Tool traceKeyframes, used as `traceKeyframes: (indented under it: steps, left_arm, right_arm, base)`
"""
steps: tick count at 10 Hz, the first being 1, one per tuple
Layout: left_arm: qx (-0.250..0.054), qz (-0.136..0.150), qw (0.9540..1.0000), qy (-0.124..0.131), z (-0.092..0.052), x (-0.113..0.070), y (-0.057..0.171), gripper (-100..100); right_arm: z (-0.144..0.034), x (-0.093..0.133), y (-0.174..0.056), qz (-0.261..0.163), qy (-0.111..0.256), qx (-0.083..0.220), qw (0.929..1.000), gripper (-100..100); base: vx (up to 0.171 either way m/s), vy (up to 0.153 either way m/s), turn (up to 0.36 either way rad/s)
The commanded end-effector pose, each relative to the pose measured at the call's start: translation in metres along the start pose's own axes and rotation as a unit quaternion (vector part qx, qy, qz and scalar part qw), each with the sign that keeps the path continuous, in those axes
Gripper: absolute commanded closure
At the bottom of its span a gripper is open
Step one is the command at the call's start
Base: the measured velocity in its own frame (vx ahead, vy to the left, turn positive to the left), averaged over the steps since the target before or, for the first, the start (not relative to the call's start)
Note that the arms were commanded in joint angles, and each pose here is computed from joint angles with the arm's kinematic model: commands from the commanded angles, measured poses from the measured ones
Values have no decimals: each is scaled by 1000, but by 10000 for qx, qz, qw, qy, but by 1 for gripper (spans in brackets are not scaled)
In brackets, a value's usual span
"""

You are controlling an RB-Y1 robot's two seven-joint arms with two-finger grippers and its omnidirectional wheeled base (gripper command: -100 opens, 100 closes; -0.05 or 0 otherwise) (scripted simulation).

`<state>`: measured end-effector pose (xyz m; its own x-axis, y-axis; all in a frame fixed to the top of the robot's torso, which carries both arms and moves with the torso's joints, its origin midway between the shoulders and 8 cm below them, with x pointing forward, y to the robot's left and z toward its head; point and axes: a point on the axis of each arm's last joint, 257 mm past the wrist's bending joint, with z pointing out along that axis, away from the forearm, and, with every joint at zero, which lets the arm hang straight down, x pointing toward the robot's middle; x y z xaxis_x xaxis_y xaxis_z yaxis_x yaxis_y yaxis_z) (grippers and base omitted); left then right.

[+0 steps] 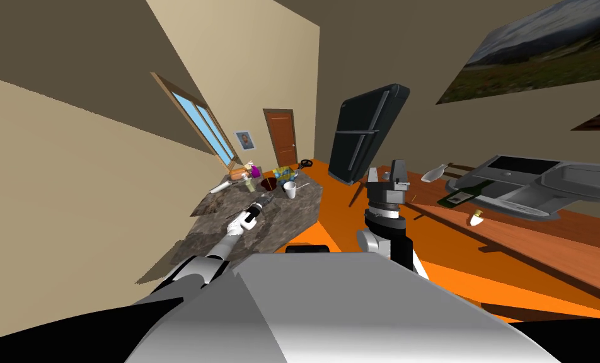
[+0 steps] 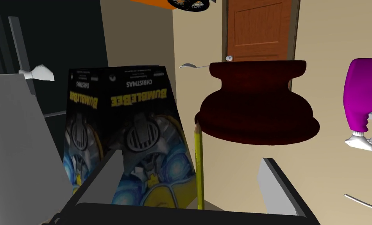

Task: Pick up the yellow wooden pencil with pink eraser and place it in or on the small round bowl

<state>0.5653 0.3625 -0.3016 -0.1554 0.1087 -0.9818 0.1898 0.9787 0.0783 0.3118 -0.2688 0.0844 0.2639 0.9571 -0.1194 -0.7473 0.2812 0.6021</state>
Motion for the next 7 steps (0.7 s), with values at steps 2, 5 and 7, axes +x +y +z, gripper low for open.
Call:
traceKeyframes:
  steps: [2,5,7]
  left_arm:
    - [-132,-42,9999,54,7,-11,18,-100]
    - [67,-241,9987,-452,28,-66,-1,-100]
    - [189,-374,9964,-731,36,-95,-12,-100]
  right_arm:
    - [0,0,0,0,0,0,10000,0]
    - [0,0,0,-1,0,0,10000,0]
    - [0,0,0,-1,0,0,10000,0]
  base:
    - [11,61,-42]
    - [69,50,7]
    - [42,22,10]
